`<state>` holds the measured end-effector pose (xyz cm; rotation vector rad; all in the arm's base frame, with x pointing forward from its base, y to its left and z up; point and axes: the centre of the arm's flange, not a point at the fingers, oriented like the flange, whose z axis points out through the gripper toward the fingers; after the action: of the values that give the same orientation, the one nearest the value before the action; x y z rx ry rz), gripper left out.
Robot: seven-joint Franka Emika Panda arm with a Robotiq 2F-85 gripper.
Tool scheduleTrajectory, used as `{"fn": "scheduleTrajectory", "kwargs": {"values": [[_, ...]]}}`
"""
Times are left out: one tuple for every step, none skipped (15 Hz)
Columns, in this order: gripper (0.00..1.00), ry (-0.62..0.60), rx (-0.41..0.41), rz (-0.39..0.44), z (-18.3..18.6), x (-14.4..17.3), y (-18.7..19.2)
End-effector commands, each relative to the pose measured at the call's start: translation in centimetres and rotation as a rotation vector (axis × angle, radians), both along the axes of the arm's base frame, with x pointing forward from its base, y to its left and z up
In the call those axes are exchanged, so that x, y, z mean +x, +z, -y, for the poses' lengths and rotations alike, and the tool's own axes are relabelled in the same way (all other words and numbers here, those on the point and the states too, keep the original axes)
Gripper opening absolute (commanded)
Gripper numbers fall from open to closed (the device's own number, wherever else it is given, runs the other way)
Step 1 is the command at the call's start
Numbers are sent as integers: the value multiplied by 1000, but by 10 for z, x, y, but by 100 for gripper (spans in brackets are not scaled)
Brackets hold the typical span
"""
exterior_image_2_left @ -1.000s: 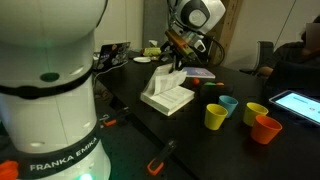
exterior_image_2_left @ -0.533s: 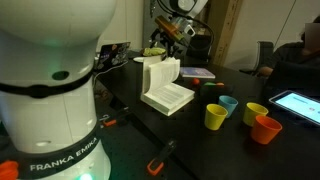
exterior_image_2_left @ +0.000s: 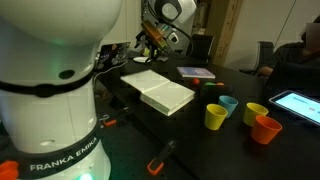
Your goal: Open the book
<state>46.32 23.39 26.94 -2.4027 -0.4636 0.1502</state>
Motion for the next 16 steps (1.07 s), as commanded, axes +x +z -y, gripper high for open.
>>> {"fn": "scheduleTrajectory", "kwargs": {"values": [[100,52,6,16,-14,-11,-16],[100,57,-17,5,-11,-10,-21],[100,54,-49,-3,-3,-8,-27],[100,43,-99,0,12,-4,-32],[100,33,-149,2,27,-2,-37],[100,15,-200,2,46,2,-40],[100,-8,-242,5,64,5,-43],[100,-39,-288,5,85,8,-45],[100,-65,-324,2,102,10,-47],[100,-95,-359,-5,120,10,-50],[100,-120,-386,-12,135,10,-54],[100,-142,-398,-24,148,9,-59],[100,-160,-400,-35,158,8,-64],[100,-177,-405,-45,166,7,-69],[100,-191,-401,-52,173,6,-74],[100,-208,-400,-57,178,5,-79]]}}
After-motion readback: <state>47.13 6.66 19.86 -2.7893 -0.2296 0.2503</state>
